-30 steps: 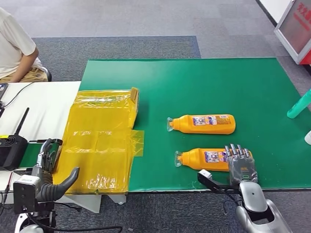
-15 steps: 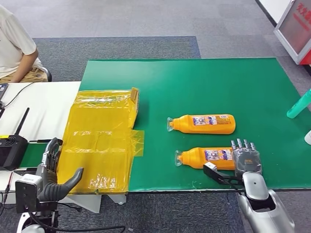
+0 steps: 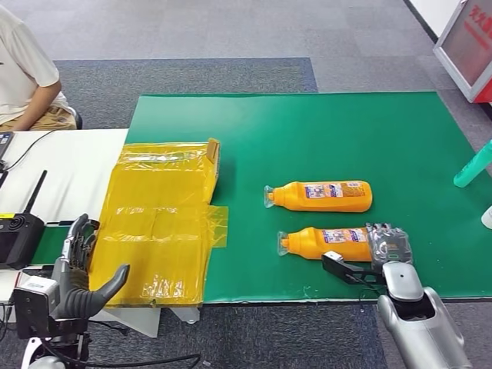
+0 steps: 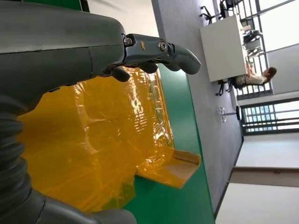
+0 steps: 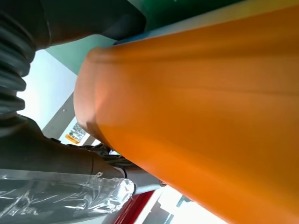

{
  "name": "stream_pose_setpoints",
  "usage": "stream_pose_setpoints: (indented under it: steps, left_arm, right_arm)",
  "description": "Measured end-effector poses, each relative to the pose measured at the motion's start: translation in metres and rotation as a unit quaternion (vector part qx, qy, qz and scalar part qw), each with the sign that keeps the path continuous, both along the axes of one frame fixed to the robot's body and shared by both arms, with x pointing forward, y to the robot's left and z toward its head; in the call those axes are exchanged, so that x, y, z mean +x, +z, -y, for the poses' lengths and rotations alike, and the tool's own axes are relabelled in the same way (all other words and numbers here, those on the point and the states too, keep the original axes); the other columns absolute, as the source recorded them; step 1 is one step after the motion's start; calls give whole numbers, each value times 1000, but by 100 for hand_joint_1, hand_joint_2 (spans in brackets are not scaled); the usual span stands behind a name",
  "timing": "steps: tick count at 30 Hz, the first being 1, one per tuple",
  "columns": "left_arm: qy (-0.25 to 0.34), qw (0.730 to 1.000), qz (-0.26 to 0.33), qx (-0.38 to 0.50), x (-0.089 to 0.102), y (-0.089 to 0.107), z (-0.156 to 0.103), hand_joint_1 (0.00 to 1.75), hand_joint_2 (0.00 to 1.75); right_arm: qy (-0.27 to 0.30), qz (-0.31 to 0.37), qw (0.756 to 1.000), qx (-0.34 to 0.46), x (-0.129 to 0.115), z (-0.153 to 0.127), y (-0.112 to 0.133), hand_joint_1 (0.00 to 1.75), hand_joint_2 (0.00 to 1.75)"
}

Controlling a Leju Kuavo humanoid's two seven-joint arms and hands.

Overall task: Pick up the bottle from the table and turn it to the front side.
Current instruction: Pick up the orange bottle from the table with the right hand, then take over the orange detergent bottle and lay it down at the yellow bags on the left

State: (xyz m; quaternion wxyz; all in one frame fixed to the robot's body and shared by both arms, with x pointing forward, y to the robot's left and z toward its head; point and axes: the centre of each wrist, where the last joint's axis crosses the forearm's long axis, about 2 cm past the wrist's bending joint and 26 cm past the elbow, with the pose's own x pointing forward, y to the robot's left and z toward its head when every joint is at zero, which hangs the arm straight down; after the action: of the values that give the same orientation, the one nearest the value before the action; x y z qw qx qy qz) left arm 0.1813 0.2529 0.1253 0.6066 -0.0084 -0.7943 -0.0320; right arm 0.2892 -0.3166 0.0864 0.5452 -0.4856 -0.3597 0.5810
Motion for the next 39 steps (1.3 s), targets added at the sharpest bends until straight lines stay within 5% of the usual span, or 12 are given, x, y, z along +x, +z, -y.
stream_pose_setpoints:
  steps: [1, 5, 11, 14, 17, 22, 29, 32, 39]
  left_arm:
    - [0, 1000, 1, 0, 0, 0, 0, 0, 175]
    - [-6, 1000, 7, -3, 0, 3, 0, 0, 175]
    - [-5, 1000, 11, -4, -1, 6, -2, 0, 175]
    - [-4, 1000, 12, 1, -1, 7, -3, 0, 175]
    - [-3, 1000, 14, 4, 0, 7, -3, 0, 175]
    - [2, 1000, 19, 7, 0, 8, -4, 0, 175]
    - [4, 1000, 27, 5, 4, 10, -4, 0, 175]
    - [1, 1000, 26, -10, 11, 14, -2, 0, 175]
    - [-28, 995, 25, -93, 21, 16, 5, 0, 175]
  right_arm:
    - [2, 0, 1000, 0, 1, 0, 0, 99, 175]
    - [18, 2, 1000, -1, 2, -2, 1, 169, 175]
    - [47, 14, 999, 23, 0, -8, 1, 175, 175]
    - [61, 13, 988, 145, -5, -15, 2, 175, 175]
    - [68, 13, 956, 284, -10, -21, 5, 175, 175]
    - [66, 25, 925, 374, -16, -23, 9, 175, 175]
    - [74, 81, 792, 601, -28, -40, 24, 175, 175]
    - [80, 112, 749, 648, -27, -48, 35, 175, 175]
    - [94, 155, 710, 680, -26, -57, 45, 175, 175]
